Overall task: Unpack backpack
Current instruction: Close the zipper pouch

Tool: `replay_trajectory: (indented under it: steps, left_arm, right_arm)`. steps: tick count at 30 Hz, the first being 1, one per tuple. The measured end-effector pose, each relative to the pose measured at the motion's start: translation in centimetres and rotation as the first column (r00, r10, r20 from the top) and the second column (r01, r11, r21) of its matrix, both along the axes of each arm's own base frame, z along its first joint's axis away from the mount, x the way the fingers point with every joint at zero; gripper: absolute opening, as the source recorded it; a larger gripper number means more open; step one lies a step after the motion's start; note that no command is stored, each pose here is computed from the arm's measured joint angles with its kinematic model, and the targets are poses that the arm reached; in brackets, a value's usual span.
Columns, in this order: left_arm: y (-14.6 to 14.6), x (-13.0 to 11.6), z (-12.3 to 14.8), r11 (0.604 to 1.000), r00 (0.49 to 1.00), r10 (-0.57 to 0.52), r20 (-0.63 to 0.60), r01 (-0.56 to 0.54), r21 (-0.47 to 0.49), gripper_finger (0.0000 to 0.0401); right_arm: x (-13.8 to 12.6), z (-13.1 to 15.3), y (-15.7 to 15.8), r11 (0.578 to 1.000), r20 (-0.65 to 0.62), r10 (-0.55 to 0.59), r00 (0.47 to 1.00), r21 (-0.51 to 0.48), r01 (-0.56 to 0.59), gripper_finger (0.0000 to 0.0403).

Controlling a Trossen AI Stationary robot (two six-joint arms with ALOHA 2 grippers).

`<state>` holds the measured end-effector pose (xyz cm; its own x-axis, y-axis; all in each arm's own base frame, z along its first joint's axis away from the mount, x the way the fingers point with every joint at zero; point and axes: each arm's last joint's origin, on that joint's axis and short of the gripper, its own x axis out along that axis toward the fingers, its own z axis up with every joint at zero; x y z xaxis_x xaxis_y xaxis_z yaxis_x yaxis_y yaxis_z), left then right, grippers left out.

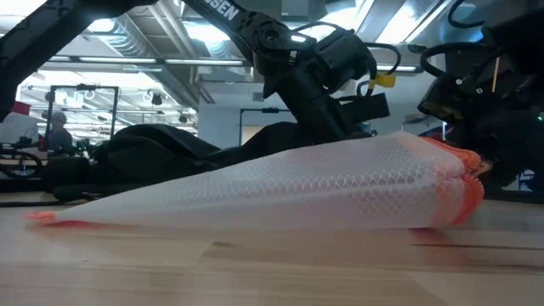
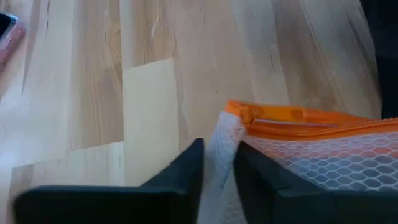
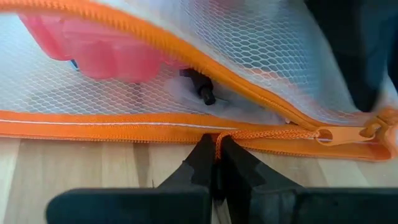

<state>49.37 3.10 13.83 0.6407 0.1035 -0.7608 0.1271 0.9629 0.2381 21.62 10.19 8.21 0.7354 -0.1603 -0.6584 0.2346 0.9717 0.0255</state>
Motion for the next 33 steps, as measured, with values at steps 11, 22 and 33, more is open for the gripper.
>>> replay_trajectory:
  steps: [11,22,33]
  left_arm:
    - [-0.4,-0.4,0.7,0.986,0.986,-0.166,-0.017,0.165,-0.027,0.0208]
    - [-0.3,-0.1,2.8,0.978,0.975,-0.210,0.072,0.209,0.027,0.0206]
    - [2.1,-0.8,2.8,0.944,0.965,-0.247,0.088,0.260,-0.202,0.0138]
  right_arm:
    - [-1.7,0.8,0.3,0.988,0.031,-0.125,0.992,-0.092,0.127,0.0000]
    - [-2.6,2.9,1.6,0.985,0.167,-0.144,0.975,-0.066,0.156,0.0000]
    - [-2.3,3.1,1.8,0.988,0.170,-0.130,0.977,-0.063,0.142,0.0000]
